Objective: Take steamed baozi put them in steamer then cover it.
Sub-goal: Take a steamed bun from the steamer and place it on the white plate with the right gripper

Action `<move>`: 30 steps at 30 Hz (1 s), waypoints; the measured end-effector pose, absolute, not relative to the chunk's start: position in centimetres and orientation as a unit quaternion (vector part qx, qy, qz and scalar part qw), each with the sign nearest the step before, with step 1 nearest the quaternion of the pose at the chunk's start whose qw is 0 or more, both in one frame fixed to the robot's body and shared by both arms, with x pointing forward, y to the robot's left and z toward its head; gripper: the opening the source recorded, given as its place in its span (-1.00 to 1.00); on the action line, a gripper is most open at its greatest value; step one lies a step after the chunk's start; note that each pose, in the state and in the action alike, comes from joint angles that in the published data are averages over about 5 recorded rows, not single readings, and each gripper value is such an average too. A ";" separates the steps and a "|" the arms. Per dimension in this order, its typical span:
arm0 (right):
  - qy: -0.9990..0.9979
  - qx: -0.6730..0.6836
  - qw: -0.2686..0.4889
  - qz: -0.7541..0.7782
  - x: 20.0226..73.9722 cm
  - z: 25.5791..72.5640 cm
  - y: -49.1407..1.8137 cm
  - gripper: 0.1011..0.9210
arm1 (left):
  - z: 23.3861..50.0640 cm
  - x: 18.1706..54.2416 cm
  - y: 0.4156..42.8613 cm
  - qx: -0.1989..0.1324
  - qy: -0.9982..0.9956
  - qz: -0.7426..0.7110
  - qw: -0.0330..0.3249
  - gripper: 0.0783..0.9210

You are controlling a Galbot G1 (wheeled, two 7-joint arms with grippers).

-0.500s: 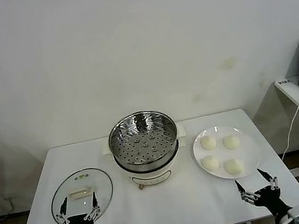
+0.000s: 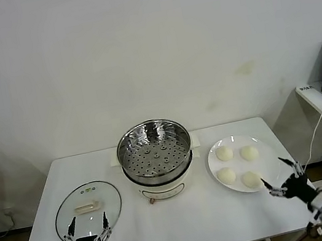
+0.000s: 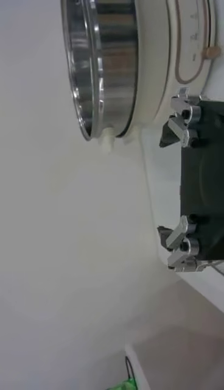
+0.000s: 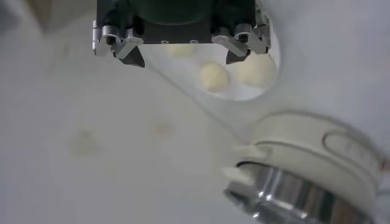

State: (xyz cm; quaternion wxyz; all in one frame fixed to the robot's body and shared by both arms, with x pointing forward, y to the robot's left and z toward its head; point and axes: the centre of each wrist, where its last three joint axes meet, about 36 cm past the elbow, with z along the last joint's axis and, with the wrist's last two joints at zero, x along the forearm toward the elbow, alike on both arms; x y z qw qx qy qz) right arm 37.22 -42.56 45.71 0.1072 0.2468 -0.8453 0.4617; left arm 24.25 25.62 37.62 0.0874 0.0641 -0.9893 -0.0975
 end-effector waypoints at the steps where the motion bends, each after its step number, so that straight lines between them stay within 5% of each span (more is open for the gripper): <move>1: -0.831 0.258 0.107 0.482 38.2 46.3 -42.8 0.76 | 37.6 24.1 25.5 0.064 -0.989 -0.098 0.088 0.77; 14: -0.675 0.391 0.140 0.611 51.7 52.4 -41.1 0.76 | 37.8 23.7 24.0 0.067 -0.988 -0.107 0.084 0.77; 30: -0.580 0.504 0.276 0.578 64.7 51.4 -35.8 0.76 | 38.7 25.1 24.3 0.070 -0.989 -0.110 0.074 0.77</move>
